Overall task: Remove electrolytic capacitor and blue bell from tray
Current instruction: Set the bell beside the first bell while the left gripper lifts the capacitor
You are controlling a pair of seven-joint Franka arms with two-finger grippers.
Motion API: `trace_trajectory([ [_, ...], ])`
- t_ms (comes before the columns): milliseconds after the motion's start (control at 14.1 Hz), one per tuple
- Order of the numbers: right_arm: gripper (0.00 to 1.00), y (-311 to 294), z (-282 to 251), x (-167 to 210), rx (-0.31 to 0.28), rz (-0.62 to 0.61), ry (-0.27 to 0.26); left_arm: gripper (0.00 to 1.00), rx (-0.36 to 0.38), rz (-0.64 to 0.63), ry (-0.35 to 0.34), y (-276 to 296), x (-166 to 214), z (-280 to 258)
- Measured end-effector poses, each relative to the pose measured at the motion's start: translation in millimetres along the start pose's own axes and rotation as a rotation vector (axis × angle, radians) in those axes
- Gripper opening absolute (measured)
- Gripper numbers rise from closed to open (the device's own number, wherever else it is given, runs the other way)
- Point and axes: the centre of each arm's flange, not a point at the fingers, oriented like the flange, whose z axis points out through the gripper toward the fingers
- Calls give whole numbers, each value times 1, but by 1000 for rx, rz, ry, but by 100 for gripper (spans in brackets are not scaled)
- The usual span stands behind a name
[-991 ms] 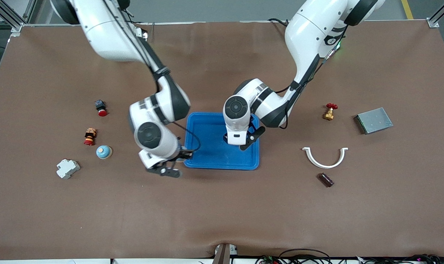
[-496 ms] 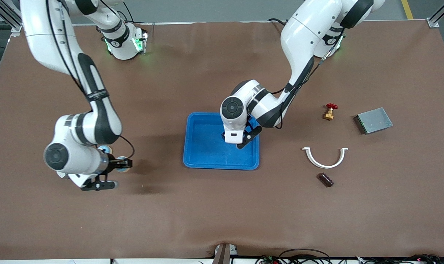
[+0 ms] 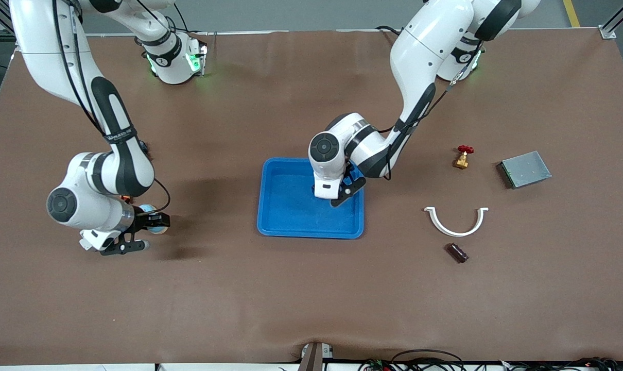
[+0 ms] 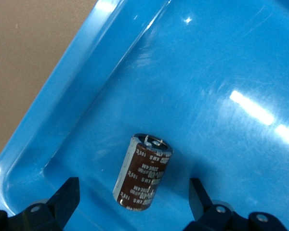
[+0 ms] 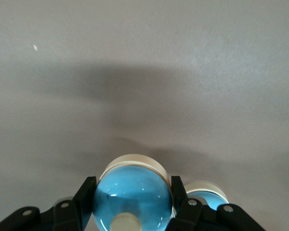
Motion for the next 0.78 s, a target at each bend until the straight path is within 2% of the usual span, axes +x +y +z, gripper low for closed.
trace_trajectory([
  [212,67,-5,19,-12,-5,-7,5,100,-5,-1,1,0,0,0],
  [354,67,-8,23,-15,-3,-12,0,84,-12,-2,1,1,1,-1],
  [425,67,-9,25,-16,-2,-14,-4,70,-18,-3,2,2,2,-3],
  [637,67,-12,30,-22,0,-17,-15,40,-20,-5,2,2,4,-3],
  [708,67,-12,30,-22,0,-17,-15,34,-20,-6,2,2,4,-3],
  [779,67,-13,30,-23,0,-19,-12,35,-20,-6,2,2,4,-3],
])
